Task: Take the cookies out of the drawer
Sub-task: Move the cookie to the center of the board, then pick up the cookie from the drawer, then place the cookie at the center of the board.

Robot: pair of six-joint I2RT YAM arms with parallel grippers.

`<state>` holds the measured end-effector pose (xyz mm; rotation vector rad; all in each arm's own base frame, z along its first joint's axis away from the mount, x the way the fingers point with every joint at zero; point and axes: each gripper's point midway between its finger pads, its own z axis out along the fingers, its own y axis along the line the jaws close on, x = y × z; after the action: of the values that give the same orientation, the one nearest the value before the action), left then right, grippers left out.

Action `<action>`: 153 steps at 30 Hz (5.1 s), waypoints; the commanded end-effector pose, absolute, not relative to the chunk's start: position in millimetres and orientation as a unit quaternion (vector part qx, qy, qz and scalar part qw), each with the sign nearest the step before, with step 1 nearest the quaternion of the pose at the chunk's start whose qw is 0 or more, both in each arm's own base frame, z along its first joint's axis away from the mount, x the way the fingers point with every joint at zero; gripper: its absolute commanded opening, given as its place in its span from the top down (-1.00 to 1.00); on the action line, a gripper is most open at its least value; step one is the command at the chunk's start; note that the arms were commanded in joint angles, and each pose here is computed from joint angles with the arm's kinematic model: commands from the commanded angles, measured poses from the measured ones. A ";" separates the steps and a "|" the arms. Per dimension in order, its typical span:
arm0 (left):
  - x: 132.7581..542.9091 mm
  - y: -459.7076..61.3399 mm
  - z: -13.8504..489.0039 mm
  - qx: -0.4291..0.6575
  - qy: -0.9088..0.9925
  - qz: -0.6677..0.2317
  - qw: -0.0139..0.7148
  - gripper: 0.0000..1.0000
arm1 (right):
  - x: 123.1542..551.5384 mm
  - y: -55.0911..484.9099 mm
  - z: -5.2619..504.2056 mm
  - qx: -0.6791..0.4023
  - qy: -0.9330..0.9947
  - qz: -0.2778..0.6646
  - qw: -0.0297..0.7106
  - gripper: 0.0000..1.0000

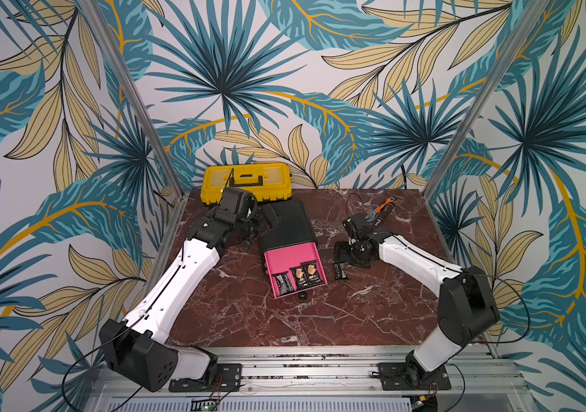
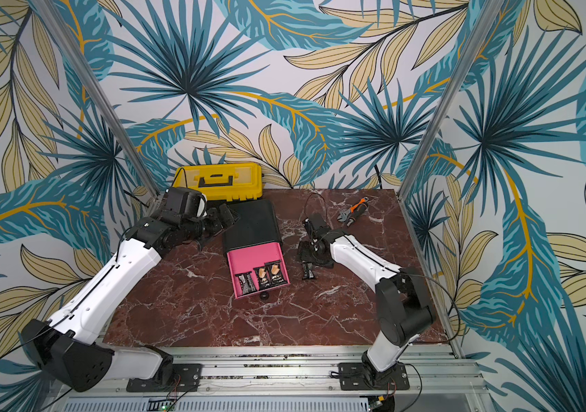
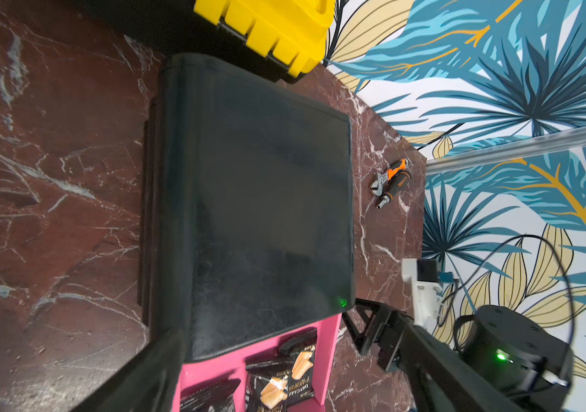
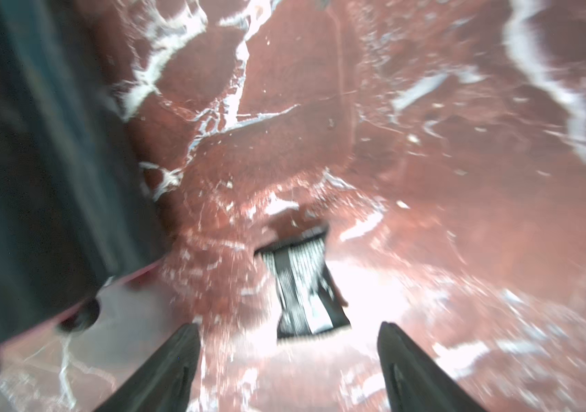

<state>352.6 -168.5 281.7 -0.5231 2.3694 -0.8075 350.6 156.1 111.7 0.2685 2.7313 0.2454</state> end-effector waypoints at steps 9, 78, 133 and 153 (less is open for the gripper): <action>325.1 -186.2 297.5 -0.105 0.899 -0.337 0.258 -1.00 | 279.9 157.1 189.2 0.091 0.955 0.152 0.237 -0.50; 302.5 -129.8 279.9 -0.178 0.883 -0.337 0.274 -1.00 | 257.9 368.8 102.8 -0.117 0.968 0.073 0.210 -0.08; 322.7 -218.8 339.6 -0.076 0.861 -0.412 0.289 -1.00 | 243.3 227.6 237.0 -0.117 0.939 0.041 0.321 0.86; 343.4 -231.7 316.9 -0.092 0.879 -0.364 0.293 -1.00 | 323.0 180.3 135.5 -0.054 0.983 0.048 0.168 0.84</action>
<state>333.4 -243.7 300.4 -0.2193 2.3971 -1.0105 312.8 156.1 137.6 -0.1075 2.7876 0.0116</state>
